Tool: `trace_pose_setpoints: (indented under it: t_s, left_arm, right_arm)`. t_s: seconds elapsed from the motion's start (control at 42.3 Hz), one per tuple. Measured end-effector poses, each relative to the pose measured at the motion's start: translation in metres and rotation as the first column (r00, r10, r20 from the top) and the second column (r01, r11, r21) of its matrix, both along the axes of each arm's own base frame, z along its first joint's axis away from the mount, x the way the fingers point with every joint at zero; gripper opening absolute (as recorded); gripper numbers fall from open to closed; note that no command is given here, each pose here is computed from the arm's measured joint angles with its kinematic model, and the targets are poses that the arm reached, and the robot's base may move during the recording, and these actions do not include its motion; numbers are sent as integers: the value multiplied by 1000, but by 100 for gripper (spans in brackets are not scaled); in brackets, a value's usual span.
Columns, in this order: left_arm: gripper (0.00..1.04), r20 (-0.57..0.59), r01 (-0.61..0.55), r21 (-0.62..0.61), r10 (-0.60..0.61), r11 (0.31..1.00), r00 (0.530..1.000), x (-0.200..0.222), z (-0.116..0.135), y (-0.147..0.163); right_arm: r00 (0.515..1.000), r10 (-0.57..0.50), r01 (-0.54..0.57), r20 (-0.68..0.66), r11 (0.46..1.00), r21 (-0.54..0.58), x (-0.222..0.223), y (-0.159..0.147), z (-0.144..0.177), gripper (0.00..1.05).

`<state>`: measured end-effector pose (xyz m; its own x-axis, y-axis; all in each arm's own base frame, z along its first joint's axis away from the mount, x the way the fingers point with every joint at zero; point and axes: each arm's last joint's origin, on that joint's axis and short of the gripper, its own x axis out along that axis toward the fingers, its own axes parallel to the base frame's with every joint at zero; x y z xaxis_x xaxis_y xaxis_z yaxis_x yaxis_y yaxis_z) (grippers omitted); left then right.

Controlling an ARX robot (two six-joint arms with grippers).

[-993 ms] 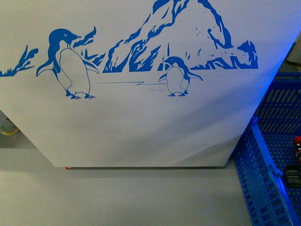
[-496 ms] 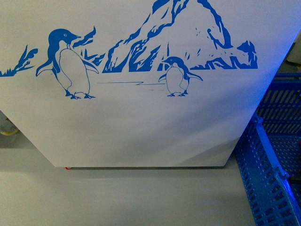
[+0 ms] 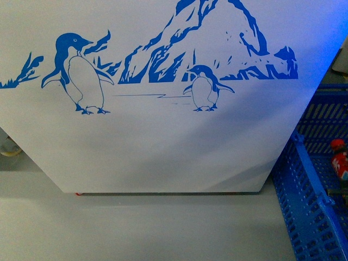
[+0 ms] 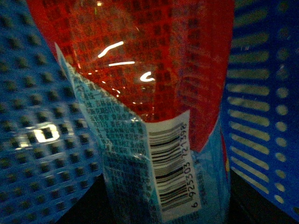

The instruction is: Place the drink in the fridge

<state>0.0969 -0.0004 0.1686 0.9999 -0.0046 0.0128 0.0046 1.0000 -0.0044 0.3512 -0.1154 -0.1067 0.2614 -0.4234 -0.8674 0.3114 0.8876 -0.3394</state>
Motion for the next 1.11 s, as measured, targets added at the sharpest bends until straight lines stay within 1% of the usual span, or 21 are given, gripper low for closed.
trace_pose_setpoints:
  t_s: [0.118,0.142,0.189,0.213,0.236,0.331,0.354,0.378,0.449,0.473,0.52,0.567,0.638,0.733,0.851,0.874,0.993,1.04,1.111]
  left_arm:
    - [97,0,0,0,0,1000,1000,0,0,0]
    - [97,0,0,0,0,1000,1000,0,0,0]
    - [97,0,0,0,0,1000,1000,0,0,0]
    - [97,0,0,0,0,1000,1000,0,0,0]
    - [97,0,0,0,0,1000,1000,0,0,0]
    - [97,0,0,0,0,1000,1000,0,0,0]
    - [97,0,0,0,0,1000,1000,0,0,0]
    - [97,0,0,0,0,1000,1000,0,0,0]
    - [97,0,0,0,0,1000,1000,0,0,0]
    - [97,0,0,0,0,1000,1000,0,0,0]
    - [97,0,0,0,0,1000,1000,0,0,0]
    - [97,0,0,0,0,1000,1000,0,0,0]
    - [97,0,0,0,0,1000,1000,0,0,0]
    - [97,0,0,0,0,1000,1000,0,0,0]
    - [97,0,0,0,0,1000,1000,0,0,0]
    - [97,0,0,0,0,1000,1000,0,0,0]
    - [97,0,0,0,0,1000,1000,0,0,0]
    - [97,0,0,0,0,1000,1000,0,0,0]
    - [97,0,0,0,0,1000,1000,0,0,0]
  right_arm:
    - [995,35,-38,88,999,35,4,7,49,42]
    - [991,46,-52,124,997,49,5,9,69,42]
    - [983,59,-71,172,995,64,4,12,97,42]
    - [981,63,-76,183,995,66,3,13,103,42]
    - [973,71,-88,218,994,71,0,15,125,42]
    - [937,101,-139,335,986,91,-16,24,194,42]
    - [930,104,-146,351,985,93,-19,25,204,42]
    - [913,109,-160,393,982,100,-27,30,227,42]
    - [870,122,-196,477,975,108,-46,41,270,42]
    - [847,127,-216,516,970,115,-56,46,288,42]
    - [816,131,-236,563,964,119,-69,53,311,42]
    - [791,130,-247,598,962,118,-80,58,326,42]
    - [721,130,-275,680,955,109,-111,72,360,42]
    - [637,117,-271,762,959,79,-149,86,384,42]
    - [592,112,-253,798,966,52,-176,95,390,42]
    - [589,112,-254,800,966,52,-177,96,390,42]
    - [530,123,-246,839,969,13,-212,108,396,42]
    - [497,127,-244,858,970,-3,-227,111,399,42]
    - [469,127,-235,874,972,-15,-239,112,401,42]
